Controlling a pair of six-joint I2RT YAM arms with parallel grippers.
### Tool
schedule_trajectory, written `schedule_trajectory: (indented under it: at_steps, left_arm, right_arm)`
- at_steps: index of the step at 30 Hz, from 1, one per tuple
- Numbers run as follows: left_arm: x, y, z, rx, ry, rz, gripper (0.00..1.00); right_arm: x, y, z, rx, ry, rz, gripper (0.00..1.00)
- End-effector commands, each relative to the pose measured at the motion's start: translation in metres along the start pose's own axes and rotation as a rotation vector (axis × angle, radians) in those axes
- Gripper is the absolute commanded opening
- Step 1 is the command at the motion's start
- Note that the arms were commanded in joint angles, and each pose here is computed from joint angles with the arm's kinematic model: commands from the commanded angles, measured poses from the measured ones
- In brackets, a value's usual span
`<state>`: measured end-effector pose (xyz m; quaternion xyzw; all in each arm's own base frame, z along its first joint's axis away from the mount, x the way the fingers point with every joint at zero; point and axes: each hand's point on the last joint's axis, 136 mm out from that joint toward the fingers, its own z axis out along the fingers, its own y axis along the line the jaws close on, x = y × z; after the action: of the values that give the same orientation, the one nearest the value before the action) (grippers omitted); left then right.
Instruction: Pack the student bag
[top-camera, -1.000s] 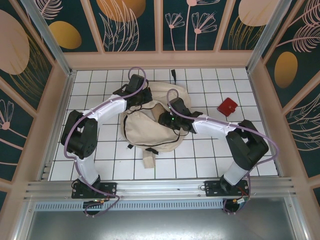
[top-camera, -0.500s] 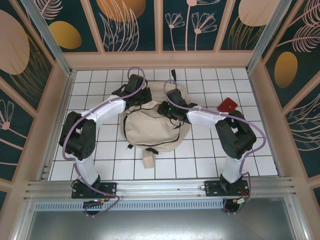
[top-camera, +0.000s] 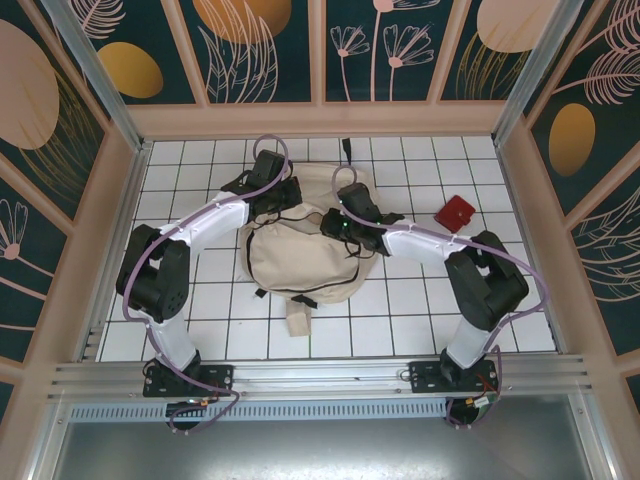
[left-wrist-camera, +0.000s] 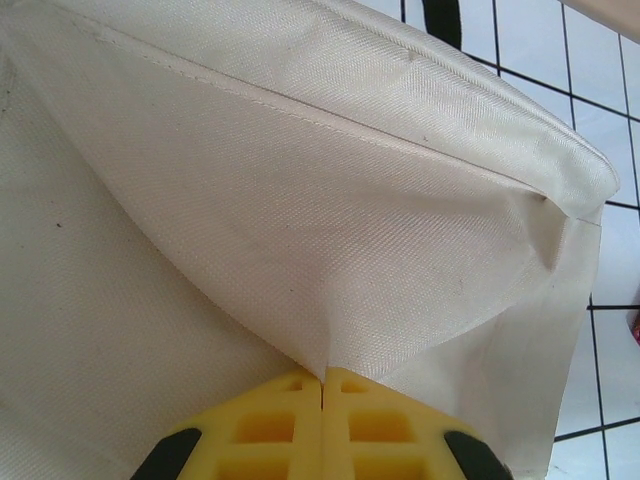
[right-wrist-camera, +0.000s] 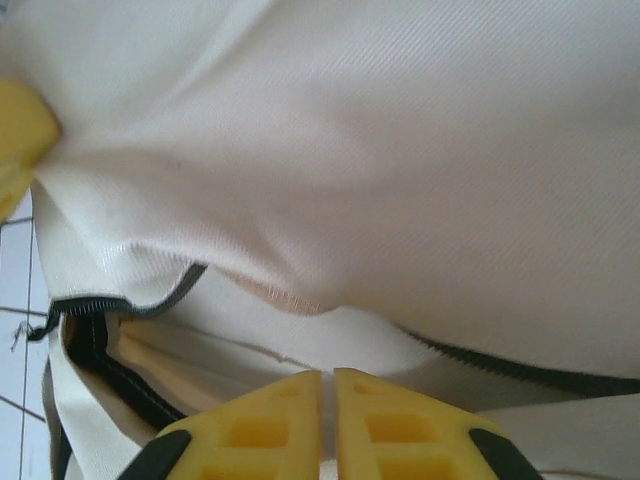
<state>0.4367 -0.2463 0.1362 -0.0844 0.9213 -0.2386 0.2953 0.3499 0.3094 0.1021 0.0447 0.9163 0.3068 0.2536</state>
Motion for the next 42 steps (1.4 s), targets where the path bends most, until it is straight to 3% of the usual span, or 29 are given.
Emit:
schedule_trajectory:
  at_steps: [1, 10, 17, 22, 25, 29, 34, 42]
  left_arm:
    - [-0.007, -0.005, -0.012, 0.018, -0.02, 0.013, 0.0]
    - [-0.004, -0.002, -0.015, 0.01, -0.015, 0.014, 0.0]
    - [-0.003, -0.002, -0.019, 0.009, -0.018, 0.014, 0.0]
    - [-0.003, 0.002, -0.024, -0.006, -0.027, 0.011, 0.0]
    - [-0.005, 0.009, -0.034, -0.033, -0.058, -0.002, 0.0]
    - [-0.002, 0.019, -0.046, -0.055, -0.093, -0.021, 0.0]
    - [0.006, 0.033, -0.047, -0.093, -0.099, -0.036, 0.0]
    - [-0.012, 0.03, -0.073, -0.095, -0.18, -0.033, 0.61]
  right_arm:
    - [0.014, 0.006, 0.014, -0.031, 0.04, -0.017, 0.08]
    - [-0.02, 0.001, 0.04, 0.038, -0.049, -0.019, 0.04]
    - [-0.057, 0.012, 0.043, -0.01, -0.187, -0.005, 0.03]
    - [-0.059, 0.028, 0.041, -0.06, -0.164, -0.044, 0.04]
    - [-0.044, 0.032, 0.026, -0.093, -0.103, -0.107, 0.09]
    - [-0.01, 0.027, -0.011, -0.147, -0.023, -0.215, 0.27]
    - [-0.013, -0.012, -0.059, -0.071, -0.081, -0.17, 0.48]
    - [-0.089, -0.159, -0.116, 0.386, -0.289, 0.114, 0.79]
